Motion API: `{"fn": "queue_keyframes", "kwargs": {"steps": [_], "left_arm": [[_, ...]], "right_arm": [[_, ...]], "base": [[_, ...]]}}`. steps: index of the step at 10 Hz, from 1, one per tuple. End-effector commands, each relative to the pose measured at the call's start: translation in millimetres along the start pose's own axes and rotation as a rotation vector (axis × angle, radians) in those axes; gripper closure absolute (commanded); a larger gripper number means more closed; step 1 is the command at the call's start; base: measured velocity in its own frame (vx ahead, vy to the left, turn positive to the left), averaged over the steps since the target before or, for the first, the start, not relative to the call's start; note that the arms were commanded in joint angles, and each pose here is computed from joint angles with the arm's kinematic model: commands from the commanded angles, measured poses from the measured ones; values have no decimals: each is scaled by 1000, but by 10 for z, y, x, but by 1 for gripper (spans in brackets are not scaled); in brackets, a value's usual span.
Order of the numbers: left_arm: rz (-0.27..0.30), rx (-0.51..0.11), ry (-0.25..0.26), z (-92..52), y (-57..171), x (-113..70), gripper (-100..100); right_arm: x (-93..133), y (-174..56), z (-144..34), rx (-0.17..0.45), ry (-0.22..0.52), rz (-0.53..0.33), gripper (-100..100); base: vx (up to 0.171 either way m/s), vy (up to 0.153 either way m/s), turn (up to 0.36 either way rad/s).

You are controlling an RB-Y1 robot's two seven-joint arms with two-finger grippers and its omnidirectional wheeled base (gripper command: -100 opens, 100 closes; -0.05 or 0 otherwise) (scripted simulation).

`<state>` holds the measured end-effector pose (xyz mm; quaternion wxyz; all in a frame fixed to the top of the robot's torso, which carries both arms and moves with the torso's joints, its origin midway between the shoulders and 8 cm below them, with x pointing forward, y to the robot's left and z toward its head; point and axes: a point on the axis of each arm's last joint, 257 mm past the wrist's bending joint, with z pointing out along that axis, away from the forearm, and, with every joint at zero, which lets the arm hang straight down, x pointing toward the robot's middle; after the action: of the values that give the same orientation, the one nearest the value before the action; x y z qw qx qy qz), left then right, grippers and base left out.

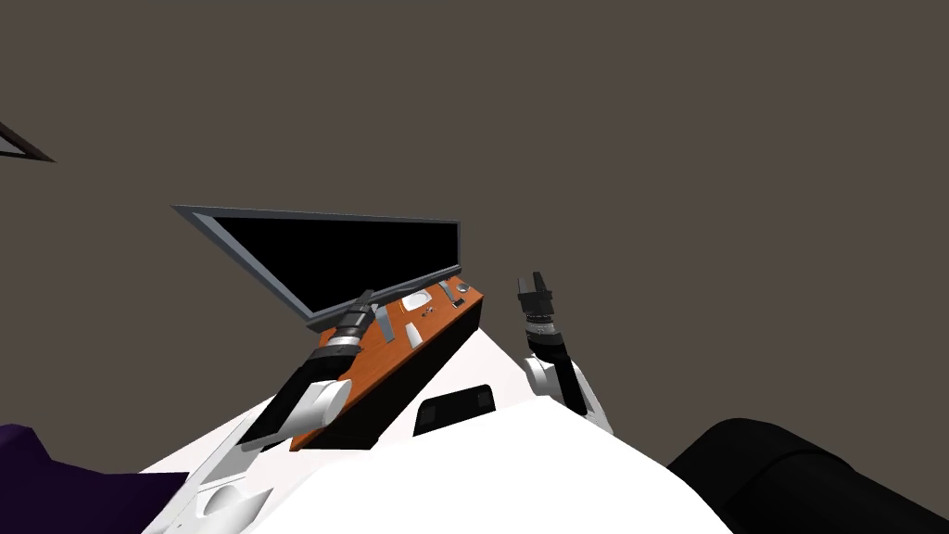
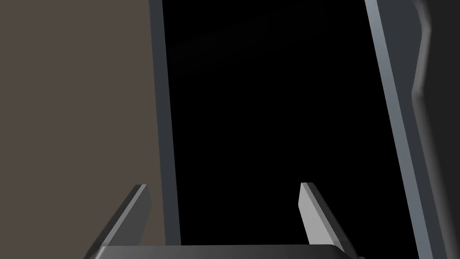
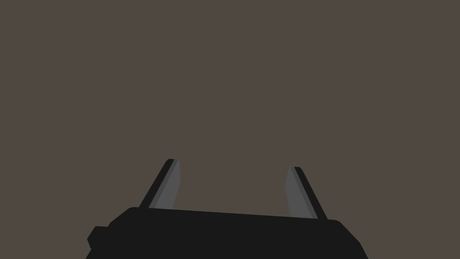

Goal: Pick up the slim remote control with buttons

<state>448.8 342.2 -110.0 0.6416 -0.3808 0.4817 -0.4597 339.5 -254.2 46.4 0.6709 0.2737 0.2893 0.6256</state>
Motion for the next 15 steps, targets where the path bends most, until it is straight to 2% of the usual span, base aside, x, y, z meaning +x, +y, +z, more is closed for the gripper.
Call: {"fn": "queue_keyframes", "kwargs": {"steps": [1, 2, 3, 4, 5, 8, 11, 12, 13, 14, 15], "left_arm": [[12, -43, 3, 19, 174, -28, -100], [31, -93, 11, 75, 347, -57, -100], [31, -107, 10, 61, 420, -64, -100], [50, -159, 18, 108, 600, -99, -100], [51, -173, 17, 92, 670, -106, -100], [89, -285, 30, 144, 1085, -206, -100], [108, -381, 39, 101, 1434, -271, -100], [127, -418, 47, 136, 1544, -320, -100], [126, -448, 48, 85, 1659, -331, -100], [143, -495, 59, 97, 1793, -378, -100], [142, -529, 56, 24, 1938, -403, -100]], "right_arm": [[0, 0, 0, 0, 0, 0, 0], [0, 0, 0, 0, 0, 0, 0], [0, 0, 0, 0, 0, 0, 0], [0, 0, 0, 0, 0, 0, 0], [0, 0, 0, 0, 0, 0, 0], [0, 0, 0, 0, 0, 0, 0], [0, 0, 0, 0, 0, 0, 0], [0, 0, 0, 0, 0, 0, 0], [0, 0, 0, 0, 0, 0, 0], [-1, 0, -1, 0, 0, 0, 0], [0, 0, 0, 0, 0, 0, 0]], "base": [[-45, 7, -49], [-47, 10, -98], [-38, 12, -58], [-44, 11, -98], [-38, 9, -70], [-38, 12, -112], [-34, 14, -99], [-31, 17, -174], [-22, 18, -86], [-18, 18, -164], [-14, 20, -82]]}}
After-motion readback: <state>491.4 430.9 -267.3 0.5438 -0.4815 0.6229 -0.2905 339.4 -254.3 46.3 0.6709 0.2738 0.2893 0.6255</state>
